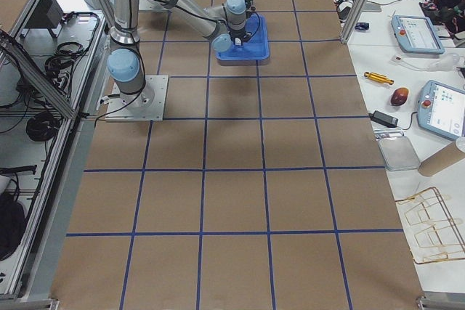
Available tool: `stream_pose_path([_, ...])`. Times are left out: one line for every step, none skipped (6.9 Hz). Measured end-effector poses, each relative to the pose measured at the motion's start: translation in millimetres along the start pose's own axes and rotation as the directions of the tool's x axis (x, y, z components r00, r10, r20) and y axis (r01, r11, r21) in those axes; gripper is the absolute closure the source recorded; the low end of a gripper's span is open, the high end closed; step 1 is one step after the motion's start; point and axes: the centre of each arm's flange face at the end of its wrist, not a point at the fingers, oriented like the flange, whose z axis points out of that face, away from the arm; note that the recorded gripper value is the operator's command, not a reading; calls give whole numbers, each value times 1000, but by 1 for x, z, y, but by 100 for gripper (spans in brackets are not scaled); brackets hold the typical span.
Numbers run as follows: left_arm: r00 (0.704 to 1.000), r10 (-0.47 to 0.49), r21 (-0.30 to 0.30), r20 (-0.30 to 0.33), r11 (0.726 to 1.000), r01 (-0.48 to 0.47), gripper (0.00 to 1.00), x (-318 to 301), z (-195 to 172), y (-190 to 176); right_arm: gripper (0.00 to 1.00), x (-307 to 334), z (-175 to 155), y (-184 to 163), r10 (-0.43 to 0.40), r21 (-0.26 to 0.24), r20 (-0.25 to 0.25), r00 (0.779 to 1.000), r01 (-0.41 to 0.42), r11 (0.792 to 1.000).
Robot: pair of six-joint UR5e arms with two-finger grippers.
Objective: Assemble white blocks and place on blue tray
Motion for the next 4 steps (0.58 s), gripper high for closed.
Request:
stream_pose_path([1000, -2, 7, -2, 1000, 2, 91, 0, 0, 0, 100, 0, 0, -1, 3, -2, -1, 1000, -3, 1000])
stream_pose_path([1000, -5, 25, -9, 1000, 5, 92, 1, 1, 0, 100, 0, 1, -1, 9, -4, 1, 1000, -9, 1000])
stream_pose_path([1000, -11, 61, -26, 998, 13, 93, 3, 4, 0, 100, 0, 3, -1, 11, -5, 5, 1000, -11, 1000])
stream_pose_path([999, -18, 89, -43, 996, 21, 93, 7, 8, 1, 100, 2, 5, -1, 12, -6, 8, 1000, -12, 1000])
